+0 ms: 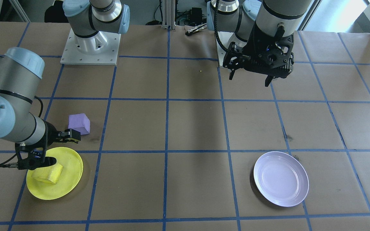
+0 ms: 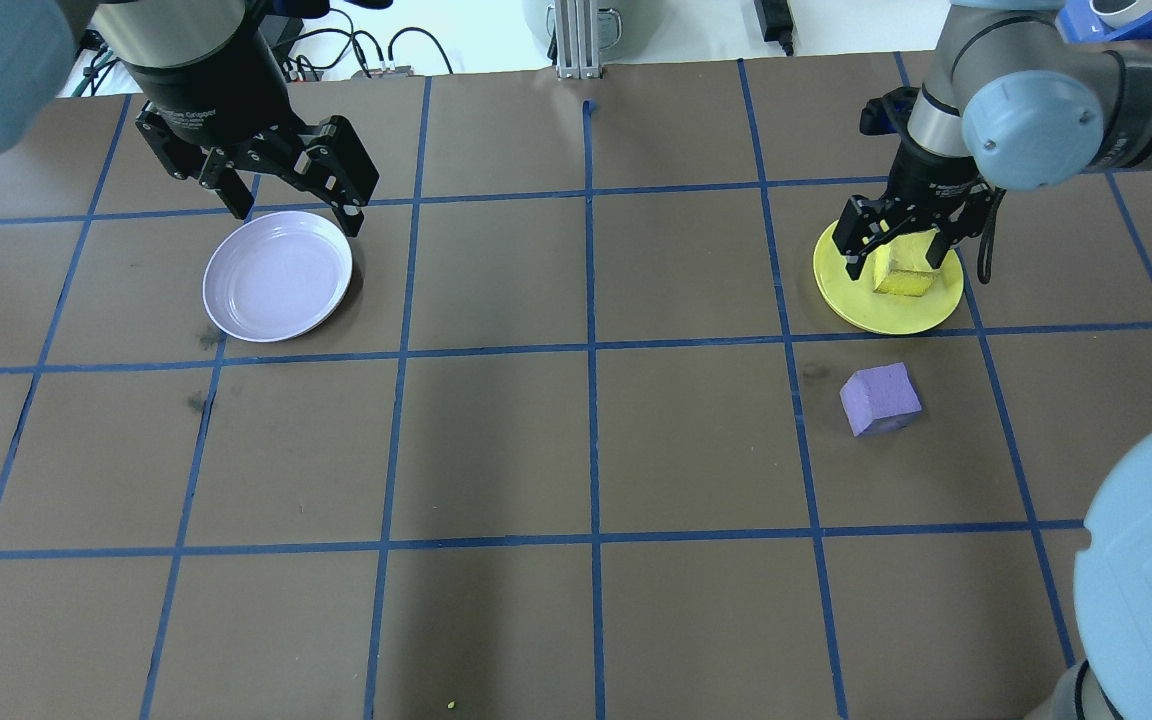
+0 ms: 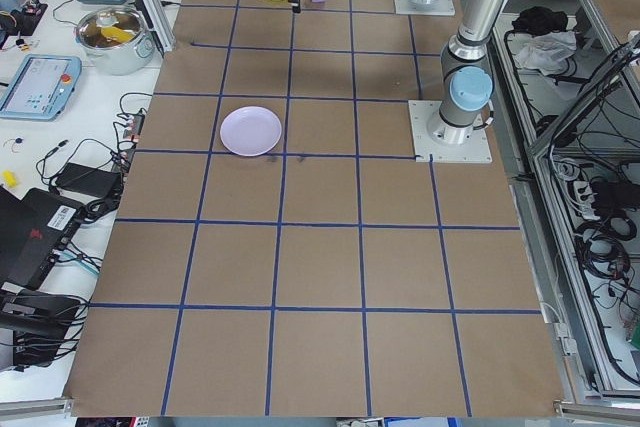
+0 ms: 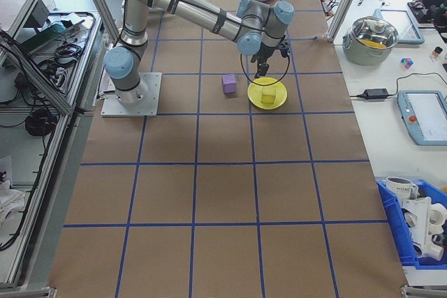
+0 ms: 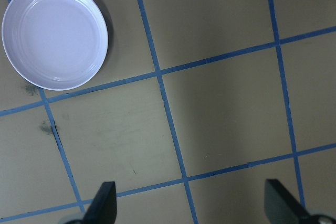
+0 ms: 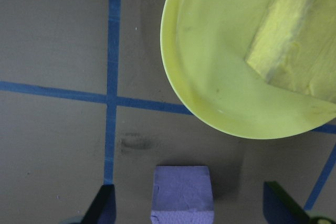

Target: Sort blocks by color into plates

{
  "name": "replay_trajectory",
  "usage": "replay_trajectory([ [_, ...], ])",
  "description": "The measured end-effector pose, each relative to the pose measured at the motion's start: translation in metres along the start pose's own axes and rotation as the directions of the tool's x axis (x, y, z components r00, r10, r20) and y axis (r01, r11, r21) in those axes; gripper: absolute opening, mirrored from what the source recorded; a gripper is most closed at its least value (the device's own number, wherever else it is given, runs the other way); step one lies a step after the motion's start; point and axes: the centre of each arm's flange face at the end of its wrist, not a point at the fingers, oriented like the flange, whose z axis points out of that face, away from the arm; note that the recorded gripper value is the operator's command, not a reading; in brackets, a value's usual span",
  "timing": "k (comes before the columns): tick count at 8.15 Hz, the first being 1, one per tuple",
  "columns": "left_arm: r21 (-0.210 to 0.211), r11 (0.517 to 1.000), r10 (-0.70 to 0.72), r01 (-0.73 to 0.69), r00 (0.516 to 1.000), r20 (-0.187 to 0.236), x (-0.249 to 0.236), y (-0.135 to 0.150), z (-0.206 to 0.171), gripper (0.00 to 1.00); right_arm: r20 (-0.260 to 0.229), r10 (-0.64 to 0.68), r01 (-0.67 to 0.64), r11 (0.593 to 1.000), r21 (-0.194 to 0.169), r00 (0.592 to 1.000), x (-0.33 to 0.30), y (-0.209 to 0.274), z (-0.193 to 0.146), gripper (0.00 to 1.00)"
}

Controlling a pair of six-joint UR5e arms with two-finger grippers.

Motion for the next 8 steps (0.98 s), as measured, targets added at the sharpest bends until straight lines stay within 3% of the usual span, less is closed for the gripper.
replay_trajectory([
  [1,0.000,1.000,0.000,0.000,1.000,0.000,0.000,0.000,0.000,1.00,0.006,-0.012,0.012,0.999,-0.044,1.000,-0.008,0.007,0.018,1.00],
  [3,0.007,1.000,0.001,-0.001,1.000,0.001,0.000,-0.002,0.000,1.00,0.012,-0.025,0.026,0.995,-0.096,1.000,-0.014,0.017,0.044,1.00],
  [6,0.010,1.000,0.001,-0.001,1.000,0.002,0.000,-0.002,0.000,1.00,0.015,-0.021,0.023,0.989,-0.144,1.000,-0.015,0.027,0.067,1.00],
  [8,0.015,1.000,0.001,-0.001,1.000,0.001,0.000,0.000,-0.002,1.00,-0.018,-0.025,0.022,0.987,-0.158,1.000,-0.012,0.030,0.073,1.00],
])
